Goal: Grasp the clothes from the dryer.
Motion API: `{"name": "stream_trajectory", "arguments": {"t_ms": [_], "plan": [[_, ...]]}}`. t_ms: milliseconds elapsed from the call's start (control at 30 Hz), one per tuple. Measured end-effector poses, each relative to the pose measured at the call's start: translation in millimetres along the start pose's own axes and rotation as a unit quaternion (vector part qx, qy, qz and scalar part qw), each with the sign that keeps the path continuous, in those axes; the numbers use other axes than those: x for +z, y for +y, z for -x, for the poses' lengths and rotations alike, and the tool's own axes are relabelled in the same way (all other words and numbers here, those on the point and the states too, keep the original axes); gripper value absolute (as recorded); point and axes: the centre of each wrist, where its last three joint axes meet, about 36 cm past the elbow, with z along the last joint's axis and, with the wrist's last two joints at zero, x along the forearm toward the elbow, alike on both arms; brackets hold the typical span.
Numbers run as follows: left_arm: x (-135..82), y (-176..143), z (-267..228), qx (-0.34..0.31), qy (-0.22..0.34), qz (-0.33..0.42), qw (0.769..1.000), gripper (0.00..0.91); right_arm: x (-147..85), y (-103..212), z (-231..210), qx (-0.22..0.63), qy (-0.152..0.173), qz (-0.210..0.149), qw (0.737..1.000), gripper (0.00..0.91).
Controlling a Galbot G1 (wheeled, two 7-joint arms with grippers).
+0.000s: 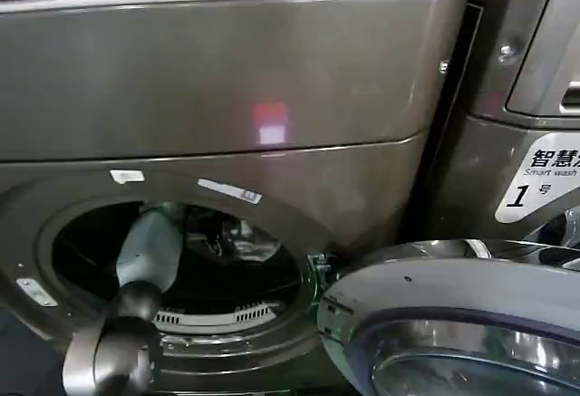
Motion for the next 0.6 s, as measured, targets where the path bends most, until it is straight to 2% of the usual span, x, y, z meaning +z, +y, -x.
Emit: {"name": "stream_trajectory", "arguments": {"t_ms": [600], "plan": [[1.5,-3.2,-5.8,-0.02,-0.022,-0.011,0.999,0.0,2.1,4.2,-0.6,-0.005,0.003,0.002,1.0,0.907]]}}
